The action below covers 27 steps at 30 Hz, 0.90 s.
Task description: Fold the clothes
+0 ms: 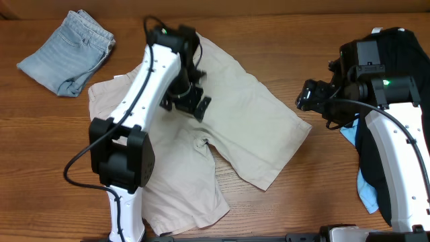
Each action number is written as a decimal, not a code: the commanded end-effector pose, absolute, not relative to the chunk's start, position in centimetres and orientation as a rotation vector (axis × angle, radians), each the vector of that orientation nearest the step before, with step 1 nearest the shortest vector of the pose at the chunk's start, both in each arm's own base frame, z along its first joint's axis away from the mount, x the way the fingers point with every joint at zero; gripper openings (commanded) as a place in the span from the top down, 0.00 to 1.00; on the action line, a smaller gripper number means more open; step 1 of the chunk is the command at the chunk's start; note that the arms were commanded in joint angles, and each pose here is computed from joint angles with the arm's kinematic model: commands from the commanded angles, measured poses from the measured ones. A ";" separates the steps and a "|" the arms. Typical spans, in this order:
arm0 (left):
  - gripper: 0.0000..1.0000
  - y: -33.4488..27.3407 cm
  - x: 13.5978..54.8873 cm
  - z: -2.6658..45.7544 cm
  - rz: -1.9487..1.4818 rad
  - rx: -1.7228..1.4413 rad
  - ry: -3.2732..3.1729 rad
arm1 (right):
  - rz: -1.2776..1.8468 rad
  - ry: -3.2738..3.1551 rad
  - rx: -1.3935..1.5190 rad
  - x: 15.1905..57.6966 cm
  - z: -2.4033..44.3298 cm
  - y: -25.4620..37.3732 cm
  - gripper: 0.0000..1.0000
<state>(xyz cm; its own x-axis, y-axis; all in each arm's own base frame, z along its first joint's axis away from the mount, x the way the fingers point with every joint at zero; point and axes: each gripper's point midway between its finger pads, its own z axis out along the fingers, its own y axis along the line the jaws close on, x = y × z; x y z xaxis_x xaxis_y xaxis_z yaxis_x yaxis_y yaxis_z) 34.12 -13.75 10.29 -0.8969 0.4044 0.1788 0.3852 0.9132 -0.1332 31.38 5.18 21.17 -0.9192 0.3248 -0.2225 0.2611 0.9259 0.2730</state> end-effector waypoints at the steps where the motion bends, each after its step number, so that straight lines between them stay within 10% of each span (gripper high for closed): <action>1: 0.00 -13.8 32.2 7.7 0.161 -0.735 -2.770 | 0.344 2.784 0.424 31.8 22.1 5.0 0.12; 27: 0.00 -16.5 35.2 -0.9 0.312 -0.991 -2.898 | 0.348 2.771 0.421 32.6 21.2 5.1 0.12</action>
